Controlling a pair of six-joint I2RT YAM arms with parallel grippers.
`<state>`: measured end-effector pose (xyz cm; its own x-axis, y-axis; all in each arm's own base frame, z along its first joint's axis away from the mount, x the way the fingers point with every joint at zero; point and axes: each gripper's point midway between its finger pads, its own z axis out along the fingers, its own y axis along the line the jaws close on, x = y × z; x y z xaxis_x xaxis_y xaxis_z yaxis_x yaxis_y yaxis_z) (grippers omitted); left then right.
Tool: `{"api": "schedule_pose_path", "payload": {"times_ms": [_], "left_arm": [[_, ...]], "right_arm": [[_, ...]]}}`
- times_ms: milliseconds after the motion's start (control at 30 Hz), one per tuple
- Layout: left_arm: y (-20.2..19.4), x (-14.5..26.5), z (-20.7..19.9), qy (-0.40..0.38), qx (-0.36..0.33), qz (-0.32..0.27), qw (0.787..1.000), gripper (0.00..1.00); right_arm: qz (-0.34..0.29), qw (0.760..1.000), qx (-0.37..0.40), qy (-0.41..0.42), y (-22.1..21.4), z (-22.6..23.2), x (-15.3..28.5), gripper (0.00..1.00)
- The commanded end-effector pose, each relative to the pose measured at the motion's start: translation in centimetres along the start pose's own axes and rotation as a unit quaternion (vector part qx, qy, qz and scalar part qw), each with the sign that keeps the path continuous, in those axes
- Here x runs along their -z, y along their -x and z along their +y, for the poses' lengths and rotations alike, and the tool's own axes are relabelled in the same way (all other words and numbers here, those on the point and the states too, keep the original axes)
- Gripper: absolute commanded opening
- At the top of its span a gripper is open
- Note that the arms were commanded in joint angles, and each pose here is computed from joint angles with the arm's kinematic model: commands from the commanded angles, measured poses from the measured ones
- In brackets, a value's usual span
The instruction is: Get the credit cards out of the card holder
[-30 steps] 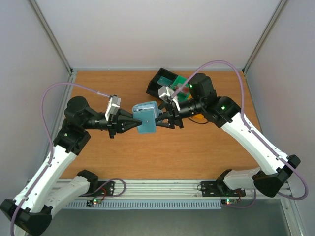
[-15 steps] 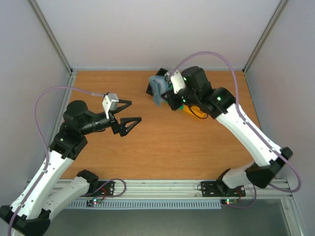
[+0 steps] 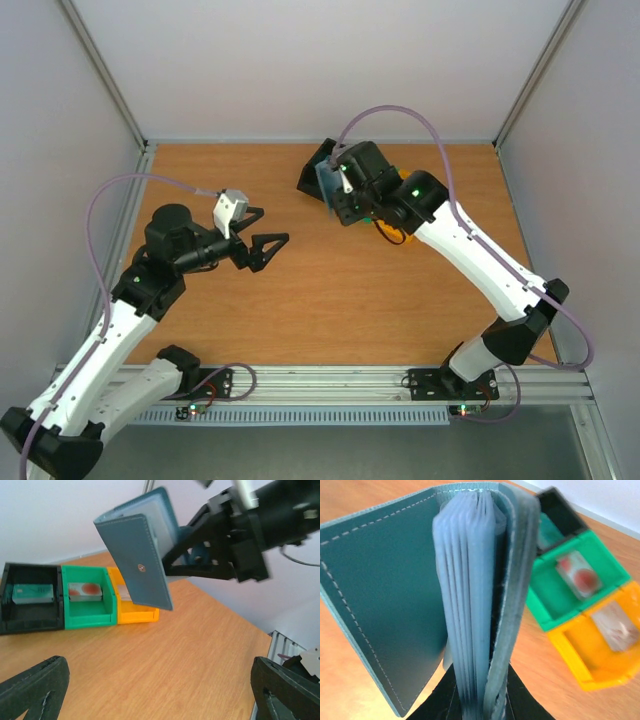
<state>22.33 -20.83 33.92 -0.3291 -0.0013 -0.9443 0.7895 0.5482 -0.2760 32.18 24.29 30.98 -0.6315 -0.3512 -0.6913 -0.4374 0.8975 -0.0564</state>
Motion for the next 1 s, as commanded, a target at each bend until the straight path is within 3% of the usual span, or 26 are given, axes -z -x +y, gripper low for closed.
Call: {"api": "schedule_pose_path", "payload": {"times_ms": [0, 333, 467, 500, 600, 800, 967], "left_arm": [[1.0, -1.0, 0.6, 0.003, 0.039, -0.032, 0.999, 0.99], [2.1, -0.6, 2.1, 0.051, 0.046, -0.054, 0.996, 0.99], [1.3, -0.4, 3.3, 0.086, 0.043, -0.045, 0.994, 0.97], [1.0, -0.3, 3.8, 0.101, 0.037, -0.039, 0.993, 0.92], [0.1, 0.2, 4.0, 0.114, 0.024, -0.024, 0.993, 0.59], [0.7, 1.1, -0.3, 0.009, -0.001, -0.045, 0.999, 0.28], [0.9, 1.5, -2.0, -0.034, 0.003, -0.051, 0.998, 0.01]], "right_arm": [[-0.045, 0.996, 0.024, 0.067, 2.3, 5.6, 2.4, 0.01], [-0.062, 0.992, 0.096, 0.060, 2.7, 11.0, 2.8, 0.01], [-0.069, 0.982, 0.122, 0.126, 2.3, 13.2, 4.1, 0.01], [-0.076, 0.979, 0.125, 0.140, 2.3, 13.4, 4.6, 0.01], [-0.097, 0.967, 0.128, 0.198, 2.0, 13.9, 6.6, 0.01], [-0.093, 0.932, 0.129, 0.325, 0.3, 14.7, 9.3, 0.01], [-0.102, 0.882, 0.137, 0.440, -1.5, 14.9, 12.3, 0.03]]}}
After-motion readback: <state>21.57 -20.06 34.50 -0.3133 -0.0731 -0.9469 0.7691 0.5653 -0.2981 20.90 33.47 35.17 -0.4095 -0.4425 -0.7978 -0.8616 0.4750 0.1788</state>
